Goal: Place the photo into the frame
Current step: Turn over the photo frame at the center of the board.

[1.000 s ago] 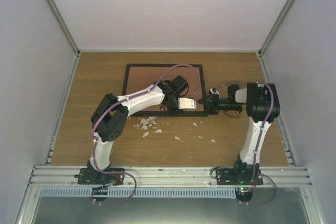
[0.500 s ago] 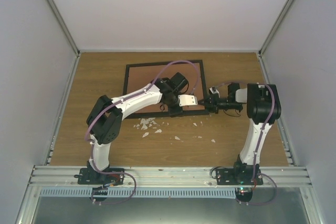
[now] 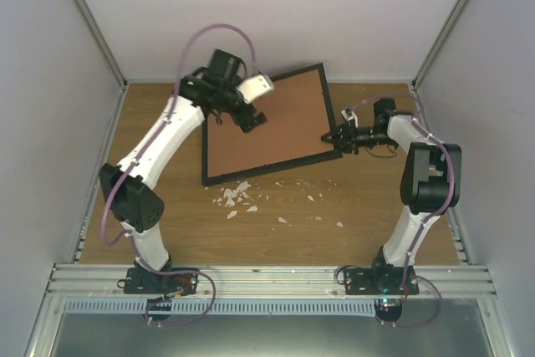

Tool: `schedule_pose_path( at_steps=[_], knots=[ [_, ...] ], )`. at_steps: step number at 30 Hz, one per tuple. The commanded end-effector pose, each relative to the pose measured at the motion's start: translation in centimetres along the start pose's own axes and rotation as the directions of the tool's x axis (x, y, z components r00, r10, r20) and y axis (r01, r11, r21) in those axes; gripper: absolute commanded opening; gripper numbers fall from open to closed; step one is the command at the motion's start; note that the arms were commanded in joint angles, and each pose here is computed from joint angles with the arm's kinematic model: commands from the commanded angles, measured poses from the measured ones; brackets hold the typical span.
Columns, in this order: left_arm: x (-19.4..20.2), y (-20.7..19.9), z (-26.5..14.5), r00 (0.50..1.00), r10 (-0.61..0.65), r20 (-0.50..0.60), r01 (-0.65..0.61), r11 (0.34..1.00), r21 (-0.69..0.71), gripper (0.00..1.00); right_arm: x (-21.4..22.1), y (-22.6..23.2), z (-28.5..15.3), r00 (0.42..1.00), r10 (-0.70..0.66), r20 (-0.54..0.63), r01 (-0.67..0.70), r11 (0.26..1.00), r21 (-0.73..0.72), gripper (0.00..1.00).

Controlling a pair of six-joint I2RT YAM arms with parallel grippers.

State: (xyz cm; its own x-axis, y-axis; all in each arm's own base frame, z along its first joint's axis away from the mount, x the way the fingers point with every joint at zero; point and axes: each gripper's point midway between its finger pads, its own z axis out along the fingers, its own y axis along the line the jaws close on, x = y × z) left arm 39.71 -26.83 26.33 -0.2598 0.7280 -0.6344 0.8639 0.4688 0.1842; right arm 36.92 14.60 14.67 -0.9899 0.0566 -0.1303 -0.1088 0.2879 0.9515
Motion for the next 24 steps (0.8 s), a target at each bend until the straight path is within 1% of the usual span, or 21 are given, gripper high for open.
schedule_pose_path(
  at_steps=[1,2,5,8,10,13,17,21,23,24],
  knots=[
    [-0.4,3.5,-5.7,0.983,-0.154,0.1,0.161,0.984,-0.07,0.99,-3.0,7.1,-3.4,0.855,-0.518,0.034,0.505,0.845,0.174,0.01],
    [0.0,4.5,-6.4,0.975,-0.188,0.118,0.198,0.977,-0.084,0.99,-3.4,8.0,-4.0,0.827,-0.562,0.03,0.544,0.812,0.214,0.01],
    [0.7,5.7,-8.0,0.954,-0.255,0.161,0.27,0.959,-0.086,0.99,-4.5,10.9,-5.8,0.73,-0.683,-0.004,0.647,0.69,0.326,0.01],
    [0.9,6.8,-9.4,0.933,-0.3,0.2,0.324,0.941,-0.098,0.99,-5.9,14.5,-8.0,0.597,-0.8,-0.047,0.727,0.516,0.452,0.01],
    [1.1,7.7,-10.5,0.92,-0.32,0.228,0.351,0.929,-0.113,0.99,-6.8,16.4,-9.8,0.511,-0.856,-0.081,0.738,0.389,0.552,0.01],
    [1.4,8.9,-11.9,0.903,-0.342,0.261,0.383,0.914,-0.13,0.99,-7.2,19.3,-11.6,0.377,-0.916,-0.139,0.736,0.205,0.646,0.01],
    [2.5,10.4,-13.4,0.878,-0.381,0.291,0.432,0.891,-0.138,0.99,-6.9,22.0,-12.6,0.222,-0.942,-0.25,0.709,-0.02,0.705,0.01],
    [4.3,12.1,-14.7,0.84,-0.437,0.323,0.498,0.856,-0.138,0.99,-5.3,24.5,-10.9,0.05,-0.925,-0.376,0.684,-0.242,0.688,0.01],
    [5.3,12.7,-15.3,0.821,-0.461,0.337,0.527,0.839,-0.138,0.99,-4.5,25.2,-10.1,-0.023,-0.901,-0.433,0.655,-0.341,0.675,0.01],
    [5.8,13.0,-15.6,0.811,-0.473,0.344,0.542,0.828,-0.141,0.99,-4.2,25.0,-9.6,-0.047,-0.885,-0.464,0.643,-0.382,0.664,0.01]
  ],
)
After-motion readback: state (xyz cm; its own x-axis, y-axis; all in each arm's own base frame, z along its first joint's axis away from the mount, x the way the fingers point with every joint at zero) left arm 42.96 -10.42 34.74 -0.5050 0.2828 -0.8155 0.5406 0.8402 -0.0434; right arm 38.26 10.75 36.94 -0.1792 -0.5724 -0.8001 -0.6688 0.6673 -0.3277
